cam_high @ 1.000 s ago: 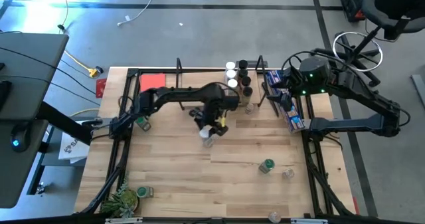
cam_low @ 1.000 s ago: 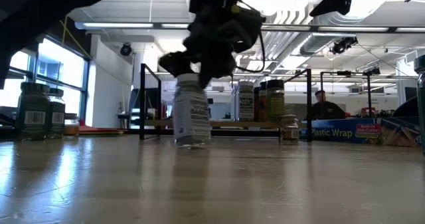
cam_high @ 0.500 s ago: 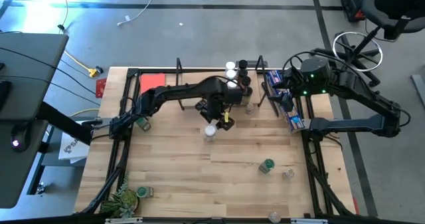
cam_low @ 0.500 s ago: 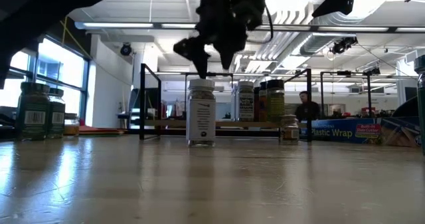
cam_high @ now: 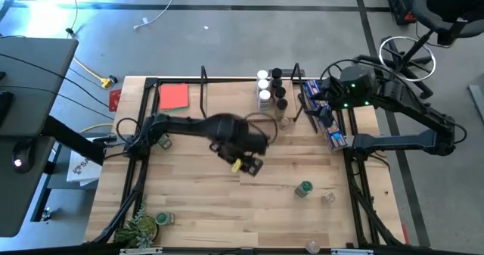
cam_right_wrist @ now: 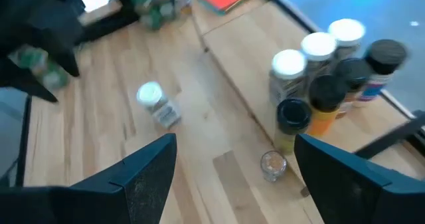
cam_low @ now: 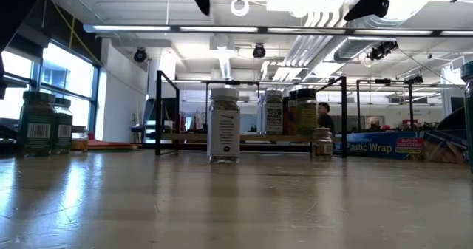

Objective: Shelf spices
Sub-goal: Put the white seasoning bottle on the shelf aligned with the other white seasoning bottles

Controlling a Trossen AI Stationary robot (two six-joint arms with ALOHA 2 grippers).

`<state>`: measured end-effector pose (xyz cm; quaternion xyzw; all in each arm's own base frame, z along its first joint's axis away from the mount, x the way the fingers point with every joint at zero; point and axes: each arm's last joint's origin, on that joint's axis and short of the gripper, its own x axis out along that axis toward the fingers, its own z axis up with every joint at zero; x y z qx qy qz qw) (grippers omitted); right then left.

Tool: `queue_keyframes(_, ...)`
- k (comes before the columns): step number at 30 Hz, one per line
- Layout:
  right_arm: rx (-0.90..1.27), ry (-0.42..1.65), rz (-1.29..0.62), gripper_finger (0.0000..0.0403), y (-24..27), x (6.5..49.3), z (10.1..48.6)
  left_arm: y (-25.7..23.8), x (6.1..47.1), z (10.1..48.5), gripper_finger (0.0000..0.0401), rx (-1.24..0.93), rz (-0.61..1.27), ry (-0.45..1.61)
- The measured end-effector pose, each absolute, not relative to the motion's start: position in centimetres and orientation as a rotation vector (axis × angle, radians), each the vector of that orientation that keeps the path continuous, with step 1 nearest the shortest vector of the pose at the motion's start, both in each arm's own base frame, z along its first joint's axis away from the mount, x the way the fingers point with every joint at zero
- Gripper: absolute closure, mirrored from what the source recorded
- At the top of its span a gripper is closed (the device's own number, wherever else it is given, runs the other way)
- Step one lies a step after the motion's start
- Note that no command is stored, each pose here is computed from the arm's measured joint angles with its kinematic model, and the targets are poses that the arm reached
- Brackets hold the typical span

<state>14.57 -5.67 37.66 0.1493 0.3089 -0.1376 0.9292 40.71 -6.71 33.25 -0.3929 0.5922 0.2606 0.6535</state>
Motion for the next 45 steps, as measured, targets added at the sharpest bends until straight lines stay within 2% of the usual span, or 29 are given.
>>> queue_keyframes(5,0.301,0.695,-0.130,0.0102,-5.9,16.1,36.8,-9.7,40.2,32.1,0.0160,-0.890,0.577,1.419)
queue_keyframes(11,0.329,0.757,-0.037,0.0102,-6.4,18.0,35.6,-10.3,39.7,26.9,0.0182,-0.771,0.725,1.532)
queue_keyframes(18,0.374,0.758,-0.053,0.0102,-6.4,17.8,35.7,-7.3,41.6,22.5,0.0214,-0.774,0.836,1.324)
queue_keyframes(25,0.419,0.704,-0.083,0.0102,-5.7,16.2,36.7,-4.3,41.1,20.6,0.0215,-0.705,0.994,1.305)
queue_keyframes(31,0.435,0.658,-0.115,0.0102,-5.2,15.0,37.4,-3.1,40.0,21.2,0.0215,-0.583,1.075,1.334)
queue_keyframes(37,0.412,0.648,-0.165,0.0102,-5.3,14.6,37.5,-2.6,37.4,25.1,0.0215,-0.484,1.146,1.310)
queue_keyframes(41,0.401,0.650,-0.172,0.0102,-5.3,14.7,37.5,-2.8,36.5,28.2,0.0214,-0.583,1.074,1.189)
queue_keyframes(45,0.382,0.650,-0.165,0.0102,-5.3,14.7,37.5,-3.2,36.2,29.5,0.0192,-0.821,1.017,1.085)
